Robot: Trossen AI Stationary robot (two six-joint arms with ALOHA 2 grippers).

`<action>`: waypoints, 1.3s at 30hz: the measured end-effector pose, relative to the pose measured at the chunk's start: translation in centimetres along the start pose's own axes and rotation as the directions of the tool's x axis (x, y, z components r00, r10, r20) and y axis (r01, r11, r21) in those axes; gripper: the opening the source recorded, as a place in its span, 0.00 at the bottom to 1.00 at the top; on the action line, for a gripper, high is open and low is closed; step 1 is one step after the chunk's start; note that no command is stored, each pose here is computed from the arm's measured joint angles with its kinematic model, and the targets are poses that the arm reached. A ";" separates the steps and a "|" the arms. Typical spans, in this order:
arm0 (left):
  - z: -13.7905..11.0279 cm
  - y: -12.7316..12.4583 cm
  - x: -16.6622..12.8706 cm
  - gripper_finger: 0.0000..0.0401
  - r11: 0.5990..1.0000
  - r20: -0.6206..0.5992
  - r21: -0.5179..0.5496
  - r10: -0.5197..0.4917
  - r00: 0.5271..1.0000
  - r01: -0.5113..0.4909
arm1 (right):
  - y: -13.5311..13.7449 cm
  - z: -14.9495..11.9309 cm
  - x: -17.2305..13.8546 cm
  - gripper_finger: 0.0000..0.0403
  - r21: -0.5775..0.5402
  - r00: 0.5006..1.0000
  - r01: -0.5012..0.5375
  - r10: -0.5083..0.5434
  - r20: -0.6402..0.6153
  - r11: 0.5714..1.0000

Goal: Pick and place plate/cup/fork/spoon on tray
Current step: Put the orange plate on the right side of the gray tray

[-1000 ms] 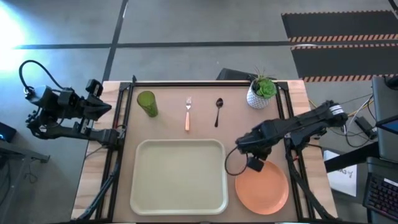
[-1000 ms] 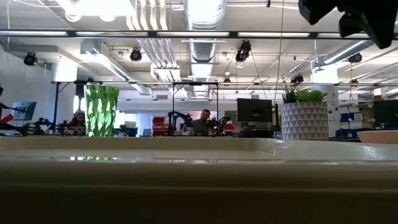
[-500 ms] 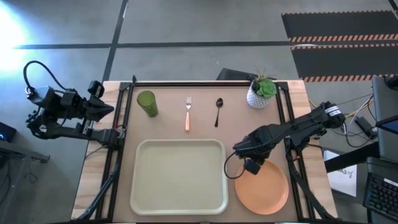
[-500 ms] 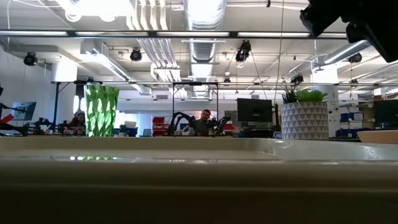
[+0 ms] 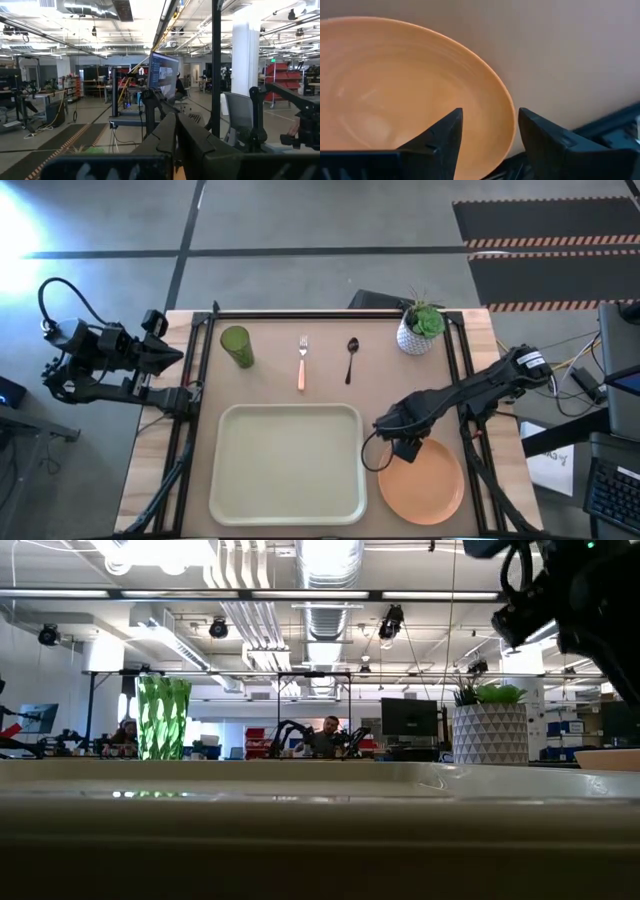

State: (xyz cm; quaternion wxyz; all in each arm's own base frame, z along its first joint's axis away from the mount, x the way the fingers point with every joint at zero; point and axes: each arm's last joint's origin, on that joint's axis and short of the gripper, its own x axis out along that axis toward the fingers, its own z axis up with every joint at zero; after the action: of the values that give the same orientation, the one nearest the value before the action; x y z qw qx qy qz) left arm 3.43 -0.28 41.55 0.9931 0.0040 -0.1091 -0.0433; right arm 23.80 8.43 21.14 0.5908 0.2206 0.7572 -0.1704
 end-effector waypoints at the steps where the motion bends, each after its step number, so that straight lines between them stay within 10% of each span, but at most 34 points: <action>1: 0.0 0.0 0.0 0.00 1.000 0.000 0.000 0.000 1.000 0.000 | -0.1 0.0 0.4 0.46 -0.013 1.000 -0.009 0.009 -0.004 1.000; 25: 0.0 0.0 0.1 0.00 1.000 -0.002 -0.003 0.000 1.000 0.000 | -1.9 0.3 7.2 0.45 -0.238 0.995 -0.074 0.087 0.046 0.969; 39: 0.0 0.0 0.1 0.00 1.000 -0.002 -0.003 0.001 1.000 -0.001 | -1.5 0.4 6.9 0.03 -0.242 0.988 -0.119 0.139 0.069 0.963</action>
State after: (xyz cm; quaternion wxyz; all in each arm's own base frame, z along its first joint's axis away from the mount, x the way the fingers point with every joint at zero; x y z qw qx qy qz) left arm 3.49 -0.28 41.54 0.9932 0.0024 -0.1081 -0.0432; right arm 21.89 7.85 14.32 0.6544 0.1899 0.7303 -0.0489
